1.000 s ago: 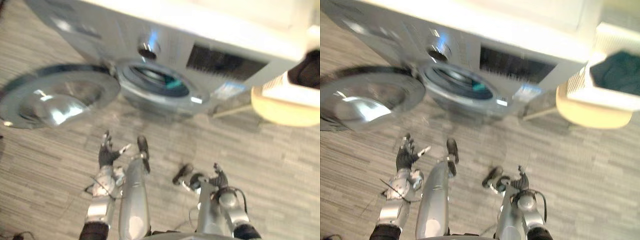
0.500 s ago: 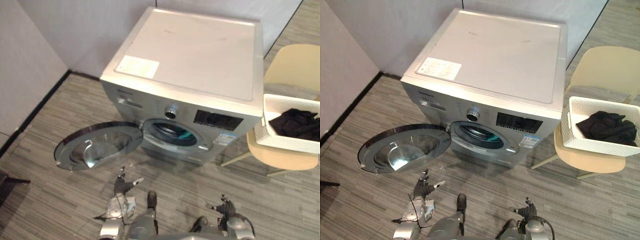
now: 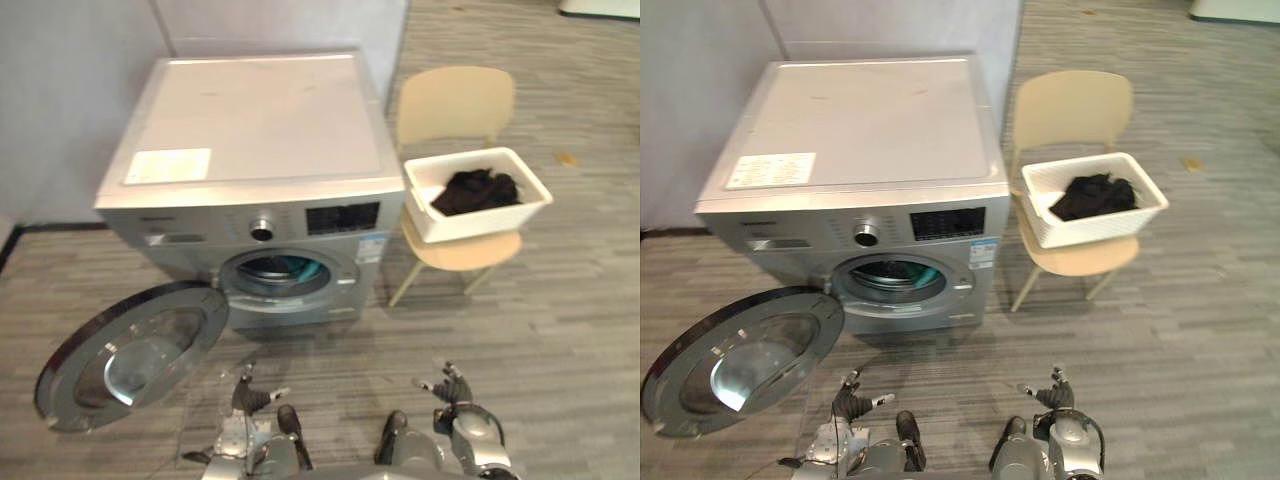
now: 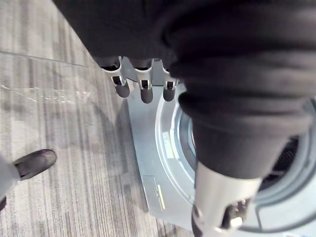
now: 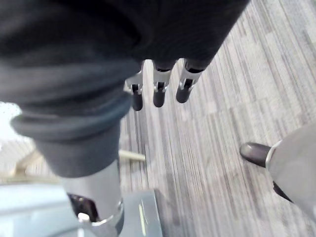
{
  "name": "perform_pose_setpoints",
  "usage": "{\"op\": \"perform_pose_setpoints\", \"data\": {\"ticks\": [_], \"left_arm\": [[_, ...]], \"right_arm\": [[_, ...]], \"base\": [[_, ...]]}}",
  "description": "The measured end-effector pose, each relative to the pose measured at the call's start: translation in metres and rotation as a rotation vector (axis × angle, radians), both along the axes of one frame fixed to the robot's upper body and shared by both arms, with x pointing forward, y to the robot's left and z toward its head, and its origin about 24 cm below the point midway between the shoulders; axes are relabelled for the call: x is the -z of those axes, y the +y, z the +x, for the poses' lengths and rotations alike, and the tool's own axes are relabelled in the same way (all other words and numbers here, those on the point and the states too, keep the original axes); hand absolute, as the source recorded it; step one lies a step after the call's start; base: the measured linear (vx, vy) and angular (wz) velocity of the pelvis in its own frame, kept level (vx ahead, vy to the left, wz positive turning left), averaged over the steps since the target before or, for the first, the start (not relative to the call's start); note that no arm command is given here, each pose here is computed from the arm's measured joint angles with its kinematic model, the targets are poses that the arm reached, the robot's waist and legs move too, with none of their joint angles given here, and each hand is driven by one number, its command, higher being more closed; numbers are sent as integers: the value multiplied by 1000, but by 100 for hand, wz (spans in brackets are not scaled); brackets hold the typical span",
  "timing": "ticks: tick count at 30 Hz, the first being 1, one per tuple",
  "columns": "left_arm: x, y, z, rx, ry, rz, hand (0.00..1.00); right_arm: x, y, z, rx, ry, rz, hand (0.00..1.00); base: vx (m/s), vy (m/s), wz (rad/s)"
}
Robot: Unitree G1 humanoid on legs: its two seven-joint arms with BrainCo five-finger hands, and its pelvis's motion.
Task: Pick up the laundry basket with both hands and put the clothes into the washing machine.
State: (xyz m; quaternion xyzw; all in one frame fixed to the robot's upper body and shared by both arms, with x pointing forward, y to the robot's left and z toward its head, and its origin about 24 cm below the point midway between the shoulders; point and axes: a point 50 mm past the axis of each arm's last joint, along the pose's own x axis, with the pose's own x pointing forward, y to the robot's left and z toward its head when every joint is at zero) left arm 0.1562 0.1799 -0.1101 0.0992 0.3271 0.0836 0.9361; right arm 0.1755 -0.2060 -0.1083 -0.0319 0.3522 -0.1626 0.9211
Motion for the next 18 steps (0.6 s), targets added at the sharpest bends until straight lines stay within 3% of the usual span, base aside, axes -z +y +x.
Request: {"op": "perform_pose_setpoints", "data": {"ticks": [4, 10, 14, 18], "left_arm": [[-6, 9, 5, -5, -28, 30, 0], [-9, -16, 4, -45, -62, -35, 0], [-9, -24, 5, -60, -72, -60, 0], [-8, -13, 0, -138, -74, -76, 0]], "right_arm": [[-17, -5, 14, 76, -111, 16, 0], [-62, -13, 49, 163, -346, -51, 0], [-99, -3, 76, 112, -525, -79, 0], [-131, 24, 94, -5, -684, -56, 0]], "base": [[-113, -112, -74], [-83, -275, -117], [122, -268, -97], [144, -233, -81]]}}
